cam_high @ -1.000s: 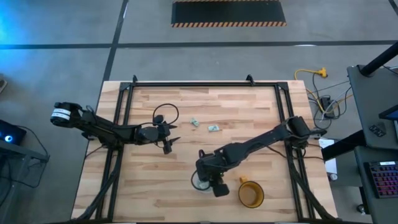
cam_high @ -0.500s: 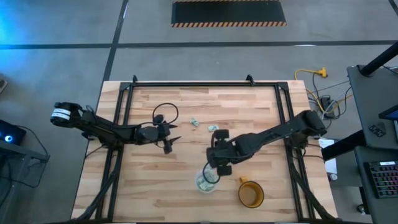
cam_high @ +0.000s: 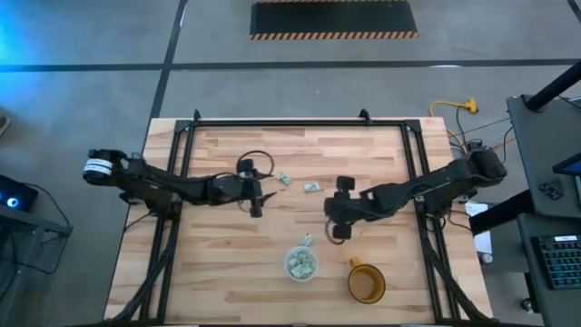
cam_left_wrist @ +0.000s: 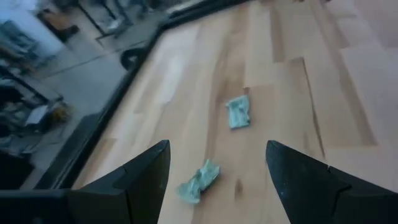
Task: Pick and place Stevia / Truvia into bins
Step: Put the top left stevia packet into the transparent bin
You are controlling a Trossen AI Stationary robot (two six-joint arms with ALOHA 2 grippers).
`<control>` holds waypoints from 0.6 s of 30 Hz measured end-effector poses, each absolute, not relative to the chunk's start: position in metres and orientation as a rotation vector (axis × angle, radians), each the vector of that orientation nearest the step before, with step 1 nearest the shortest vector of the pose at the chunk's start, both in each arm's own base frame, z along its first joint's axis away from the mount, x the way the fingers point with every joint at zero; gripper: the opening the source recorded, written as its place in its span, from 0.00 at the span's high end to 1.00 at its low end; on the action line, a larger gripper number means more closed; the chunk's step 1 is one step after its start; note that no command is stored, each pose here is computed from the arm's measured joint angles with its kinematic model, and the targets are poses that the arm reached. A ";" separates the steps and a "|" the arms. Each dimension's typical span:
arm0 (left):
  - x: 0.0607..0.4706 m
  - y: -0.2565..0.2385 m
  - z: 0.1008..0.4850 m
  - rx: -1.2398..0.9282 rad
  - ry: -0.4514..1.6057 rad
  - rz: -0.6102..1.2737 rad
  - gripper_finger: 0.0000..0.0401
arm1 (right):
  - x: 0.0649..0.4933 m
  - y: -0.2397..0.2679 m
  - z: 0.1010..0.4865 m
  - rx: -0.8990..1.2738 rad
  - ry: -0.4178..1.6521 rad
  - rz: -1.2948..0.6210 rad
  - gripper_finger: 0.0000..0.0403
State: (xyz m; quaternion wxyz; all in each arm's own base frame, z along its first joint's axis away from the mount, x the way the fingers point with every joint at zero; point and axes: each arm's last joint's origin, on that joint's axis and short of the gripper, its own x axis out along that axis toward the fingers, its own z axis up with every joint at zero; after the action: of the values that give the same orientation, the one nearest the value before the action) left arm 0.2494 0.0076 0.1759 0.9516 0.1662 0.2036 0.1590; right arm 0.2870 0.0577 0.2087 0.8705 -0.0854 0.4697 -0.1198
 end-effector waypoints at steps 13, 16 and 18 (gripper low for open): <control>0.322 0.065 0.144 0.404 0.853 0.227 0.38 | 0.238 0.043 0.205 -0.172 0.760 -0.206 0.81; 0.333 0.075 0.138 0.407 0.873 0.233 0.38 | 0.232 0.042 0.209 -0.156 0.733 -0.208 0.82; 0.338 0.081 0.135 0.394 0.889 0.229 0.38 | 0.229 0.041 0.209 -0.145 0.723 -0.212 0.83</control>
State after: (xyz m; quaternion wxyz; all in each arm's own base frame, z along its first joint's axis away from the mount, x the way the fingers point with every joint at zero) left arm 0.3377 0.0814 0.1348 0.8778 0.1887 0.4265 0.1098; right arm 0.2293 0.0409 0.2089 0.9272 -0.0709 0.3529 -0.1034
